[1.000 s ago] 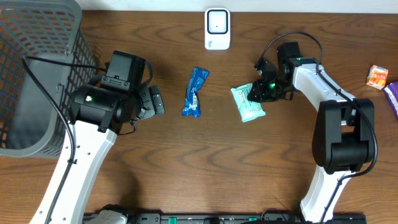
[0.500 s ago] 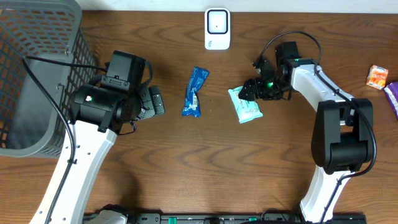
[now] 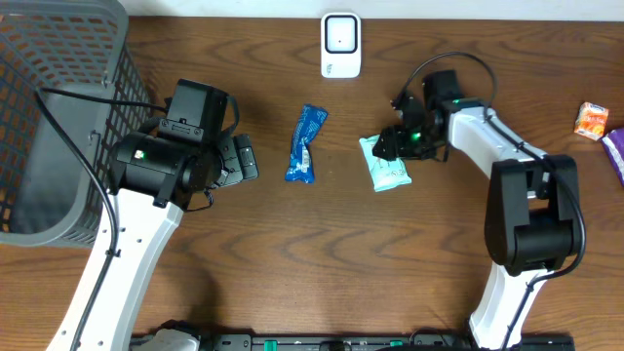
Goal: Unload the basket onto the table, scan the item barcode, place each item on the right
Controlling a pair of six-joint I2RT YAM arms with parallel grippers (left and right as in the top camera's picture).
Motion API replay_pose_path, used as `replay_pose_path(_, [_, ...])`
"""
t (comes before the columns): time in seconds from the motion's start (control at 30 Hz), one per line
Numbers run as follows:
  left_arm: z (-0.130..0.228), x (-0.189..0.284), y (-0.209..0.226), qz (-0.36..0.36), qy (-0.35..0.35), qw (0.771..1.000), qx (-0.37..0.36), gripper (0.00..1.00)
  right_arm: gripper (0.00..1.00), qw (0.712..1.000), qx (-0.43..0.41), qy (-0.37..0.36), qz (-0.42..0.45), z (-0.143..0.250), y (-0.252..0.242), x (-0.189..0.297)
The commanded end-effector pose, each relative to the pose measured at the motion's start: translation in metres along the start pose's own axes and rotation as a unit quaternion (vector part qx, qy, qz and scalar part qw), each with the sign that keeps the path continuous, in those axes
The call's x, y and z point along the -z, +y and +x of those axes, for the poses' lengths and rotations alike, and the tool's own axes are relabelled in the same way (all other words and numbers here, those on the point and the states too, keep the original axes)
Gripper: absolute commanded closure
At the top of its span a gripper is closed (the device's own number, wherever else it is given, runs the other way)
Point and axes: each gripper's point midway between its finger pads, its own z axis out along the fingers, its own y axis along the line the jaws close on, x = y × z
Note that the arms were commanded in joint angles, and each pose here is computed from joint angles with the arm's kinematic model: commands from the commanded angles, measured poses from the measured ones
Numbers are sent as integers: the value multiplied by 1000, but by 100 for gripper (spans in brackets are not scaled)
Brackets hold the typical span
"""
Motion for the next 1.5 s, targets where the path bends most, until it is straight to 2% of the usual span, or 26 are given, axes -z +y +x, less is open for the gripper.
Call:
replay_pose_path(0.0, [-1, -2, 3, -9, 1, 1000, 6, 2, 79, 999, -48, 21, 6, 16, -1, -14])
replay_pose_path(0.07, [-1, -2, 3, -9, 1, 1000, 6, 2, 90, 998, -58, 14, -1, 12, 3, -15])
replay_pose_path(0.1, [-1, -2, 3, -9, 1, 1000, 6, 2, 99, 998, -60, 10, -12, 10, 8, -16])
replay_pose_path(0.27, [-1, -2, 3, -9, 1, 1000, 6, 2, 99, 995, -80, -10, -50, -4, 31, -19])
replay_pose_path(0.43, [-1, -2, 3, -9, 1, 1000, 6, 2, 99, 987, -116, -73, -80, -54, 53, 0])
replay_pose_path(0.6, [-1, -2, 3, -9, 1, 1000, 6, 2, 99, 969, -95, -196, -113, -134, 87, 45])
replay_pose_path(0.77, [-1, -2, 3, -9, 1, 1000, 6, 2, 99, 938, -63, -335, -62, -192, 104, 81])
replay_pose_path(0.97, [-1, -2, 3, -9, 1, 1000, 6, 2, 99, 902, -98, -418, 36, -209, 97, 80])
replay_pose_path(1.1, [-1, -2, 3, -9, 1, 1000, 6, 2, 98, 892, -106, -439, -7, -221, 109, 70])
replay_pose_path(1.3, [-1, -2, 3, -9, 1, 1000, 6, 2, 98, 870, -126, -476, -16, -243, 90, 86])
replay_pose_path(1.47, [-1, -2, 3, -9, 1, 1000, 6, 2, 99, 876, -126, -464, -33, -260, 80, 90])
